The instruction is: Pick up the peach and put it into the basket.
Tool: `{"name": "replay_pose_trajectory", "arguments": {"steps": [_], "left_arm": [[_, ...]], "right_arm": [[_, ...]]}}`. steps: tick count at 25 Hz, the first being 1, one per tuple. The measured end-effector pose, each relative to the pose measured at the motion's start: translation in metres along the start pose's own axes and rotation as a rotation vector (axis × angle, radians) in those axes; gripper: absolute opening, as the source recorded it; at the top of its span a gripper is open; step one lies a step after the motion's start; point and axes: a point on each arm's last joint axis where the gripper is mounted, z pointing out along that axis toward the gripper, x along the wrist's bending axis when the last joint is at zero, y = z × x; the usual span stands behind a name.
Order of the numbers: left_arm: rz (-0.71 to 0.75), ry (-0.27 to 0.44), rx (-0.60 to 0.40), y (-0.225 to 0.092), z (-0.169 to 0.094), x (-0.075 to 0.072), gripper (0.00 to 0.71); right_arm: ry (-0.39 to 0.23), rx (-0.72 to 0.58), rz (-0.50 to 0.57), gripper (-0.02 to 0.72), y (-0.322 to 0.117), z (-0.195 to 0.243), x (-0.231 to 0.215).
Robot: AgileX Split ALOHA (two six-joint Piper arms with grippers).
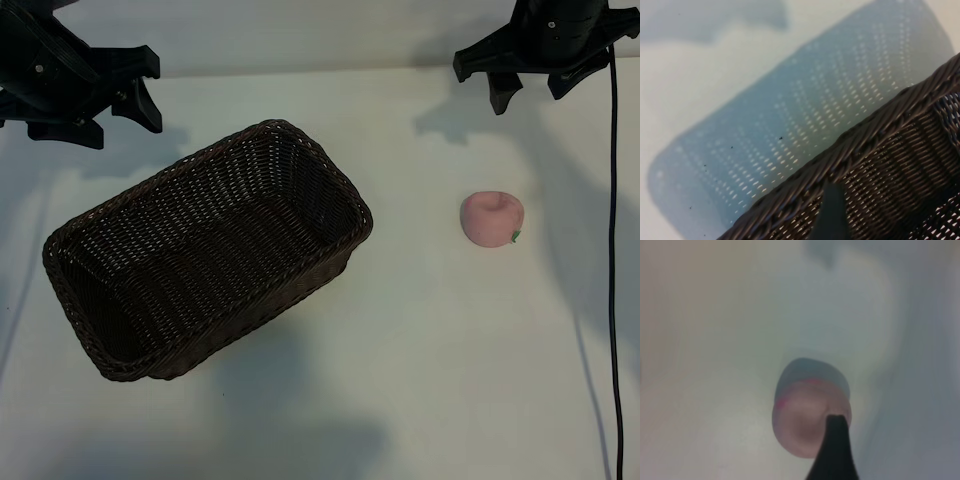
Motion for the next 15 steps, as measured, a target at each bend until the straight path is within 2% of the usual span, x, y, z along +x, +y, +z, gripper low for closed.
{"name": "replay_pose_trajectory", "arguments": {"steps": [15], "left_arm": [[0.0,-0.002,-0.028,0.0025,0.0,-0.0001,0.59]], "right_arm": [[0.0,0.0,0.0,0.578,0.0,0.0,0.0]]}}
